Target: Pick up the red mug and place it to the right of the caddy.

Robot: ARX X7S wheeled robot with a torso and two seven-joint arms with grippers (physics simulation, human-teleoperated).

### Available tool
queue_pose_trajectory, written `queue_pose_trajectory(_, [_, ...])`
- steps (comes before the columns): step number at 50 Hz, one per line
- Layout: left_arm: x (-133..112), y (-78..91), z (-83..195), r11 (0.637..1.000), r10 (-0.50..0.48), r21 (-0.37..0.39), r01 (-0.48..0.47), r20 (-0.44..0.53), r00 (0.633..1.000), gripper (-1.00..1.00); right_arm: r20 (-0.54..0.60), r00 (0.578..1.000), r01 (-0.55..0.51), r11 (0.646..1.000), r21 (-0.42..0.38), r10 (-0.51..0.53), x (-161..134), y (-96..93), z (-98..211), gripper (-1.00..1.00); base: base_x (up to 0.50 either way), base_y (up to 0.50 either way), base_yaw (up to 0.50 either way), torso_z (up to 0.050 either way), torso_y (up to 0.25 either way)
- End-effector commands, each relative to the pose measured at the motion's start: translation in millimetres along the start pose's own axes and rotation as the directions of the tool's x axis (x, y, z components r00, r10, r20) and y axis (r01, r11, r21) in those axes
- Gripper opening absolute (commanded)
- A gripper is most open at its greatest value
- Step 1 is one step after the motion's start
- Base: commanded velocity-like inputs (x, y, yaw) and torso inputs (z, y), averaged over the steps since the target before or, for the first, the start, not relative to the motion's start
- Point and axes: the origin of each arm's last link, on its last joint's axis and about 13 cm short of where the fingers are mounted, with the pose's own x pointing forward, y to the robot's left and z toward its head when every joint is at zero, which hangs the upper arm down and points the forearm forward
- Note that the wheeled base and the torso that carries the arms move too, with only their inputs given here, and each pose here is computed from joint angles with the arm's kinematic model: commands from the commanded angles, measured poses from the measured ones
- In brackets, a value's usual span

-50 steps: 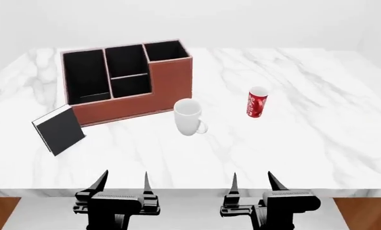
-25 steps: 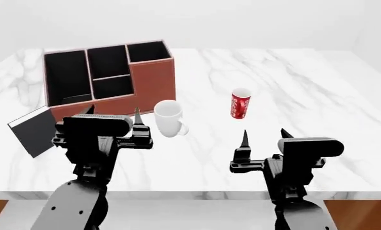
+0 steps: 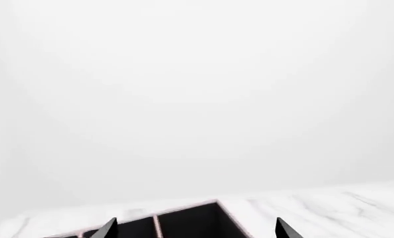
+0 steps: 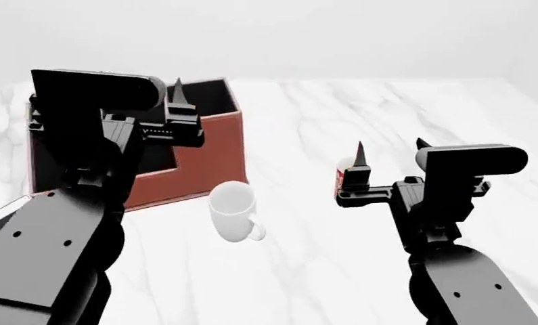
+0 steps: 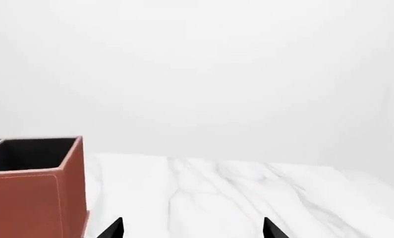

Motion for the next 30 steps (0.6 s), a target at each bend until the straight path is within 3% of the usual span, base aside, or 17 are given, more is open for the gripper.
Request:
queue_pose_trajectory(1, [2, 2.1, 8, 1.0, 0.004, 0.005, -0.004, 0.011, 1.0, 1.0, 0.0, 1.0, -0.006, 1.0, 0.003, 0.006, 2, -0.8, 5, 1.0, 0.5, 0.0, 0.0, 0.0, 0.0])
queue_pose_trajectory(30, [3, 4.6, -2, 1.0, 0.006, 0.007, -0.006, -0.001, 1.0, 1.0, -0.017, 1.0, -0.024, 1.0, 0.003, 0.024, 6, 2.9, 3, 1.0, 0.5, 0.0, 0.0, 0.0, 0.001])
